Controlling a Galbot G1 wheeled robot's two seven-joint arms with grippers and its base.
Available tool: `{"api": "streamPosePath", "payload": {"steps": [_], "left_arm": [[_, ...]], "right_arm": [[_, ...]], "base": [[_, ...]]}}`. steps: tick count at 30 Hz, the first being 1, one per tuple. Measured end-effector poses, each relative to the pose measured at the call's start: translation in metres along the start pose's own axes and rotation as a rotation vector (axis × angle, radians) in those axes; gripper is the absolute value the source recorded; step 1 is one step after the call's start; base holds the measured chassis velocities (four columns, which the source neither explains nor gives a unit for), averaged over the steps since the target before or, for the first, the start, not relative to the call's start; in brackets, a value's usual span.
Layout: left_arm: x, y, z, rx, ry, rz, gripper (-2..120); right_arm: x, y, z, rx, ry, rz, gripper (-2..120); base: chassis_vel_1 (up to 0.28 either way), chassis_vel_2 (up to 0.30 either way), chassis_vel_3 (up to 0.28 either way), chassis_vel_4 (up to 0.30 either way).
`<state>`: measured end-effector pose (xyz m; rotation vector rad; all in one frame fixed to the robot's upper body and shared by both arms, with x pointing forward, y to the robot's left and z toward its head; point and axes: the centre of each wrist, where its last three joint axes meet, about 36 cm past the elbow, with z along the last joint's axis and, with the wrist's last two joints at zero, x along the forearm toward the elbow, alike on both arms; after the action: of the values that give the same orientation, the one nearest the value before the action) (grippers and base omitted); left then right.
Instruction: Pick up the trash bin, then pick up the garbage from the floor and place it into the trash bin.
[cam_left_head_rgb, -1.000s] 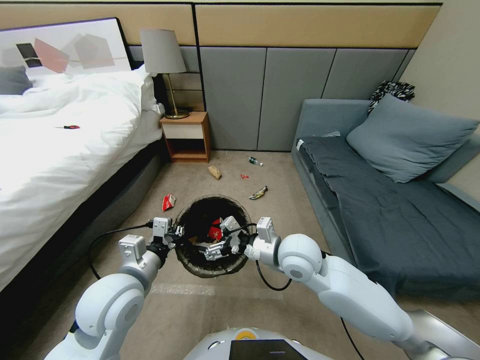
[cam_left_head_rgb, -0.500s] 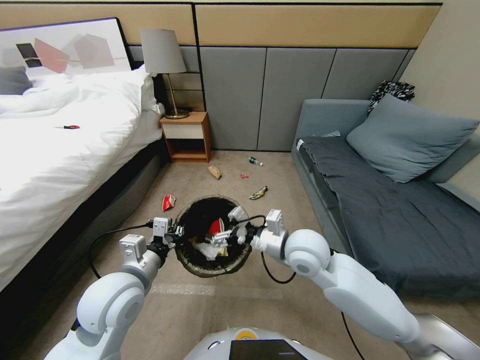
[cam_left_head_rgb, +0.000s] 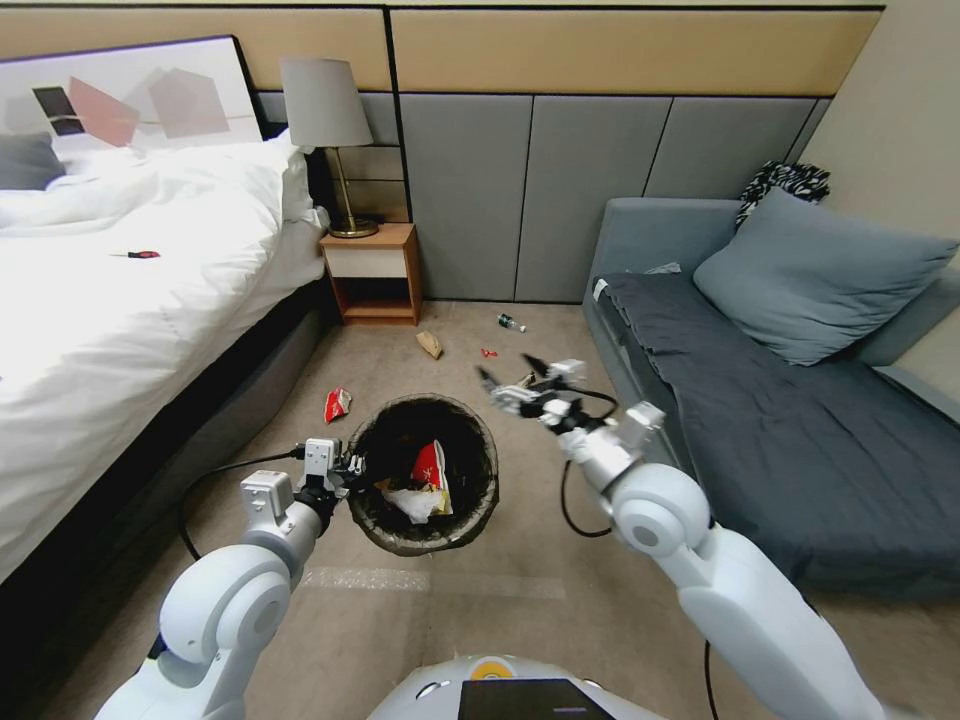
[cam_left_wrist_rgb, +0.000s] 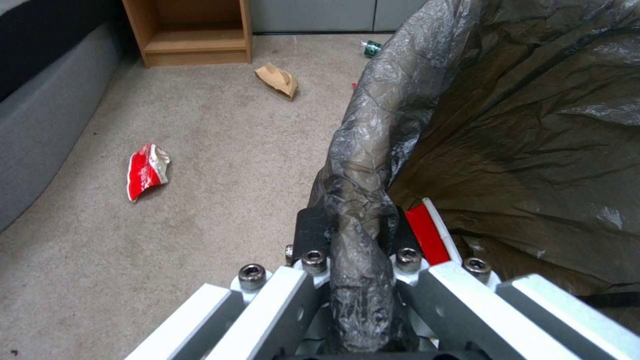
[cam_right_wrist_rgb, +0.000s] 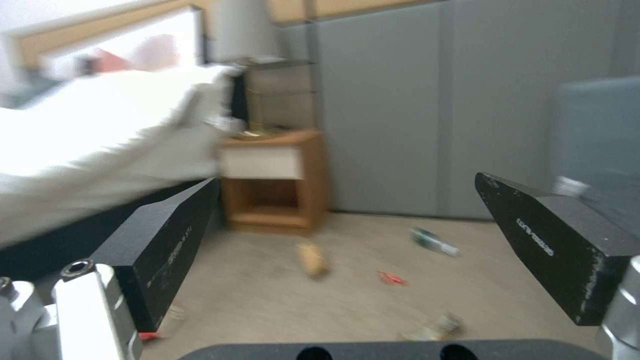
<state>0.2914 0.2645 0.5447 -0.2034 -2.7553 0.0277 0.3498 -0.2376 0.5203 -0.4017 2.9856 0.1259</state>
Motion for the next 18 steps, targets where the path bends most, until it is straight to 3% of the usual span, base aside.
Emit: {"api": "streamPosePath", "payload": {"steps": [5,10,18], "left_arm": [[0.001,0.000,0.003,-0.004,0.011,-0.004,1],[0.001,0.000,0.007,-0.011,0.019,-0.012,1],[0.002,0.003,0.007,-0.018,0.020,-0.021,1]], "right_arm": [[0.024,-0.004,0.017,0.008,0.019,0.111,100],[0.047,0.005,0.038,0.063,0.062,0.214,100],[0.079,0.009,0.060,0.139,0.120,0.294,100]], "base": [[0.000,0.000,0.000,0.000],[0.000,0.000,0.000,0.000],[0.000,0.000,0.000,0.000]]}}
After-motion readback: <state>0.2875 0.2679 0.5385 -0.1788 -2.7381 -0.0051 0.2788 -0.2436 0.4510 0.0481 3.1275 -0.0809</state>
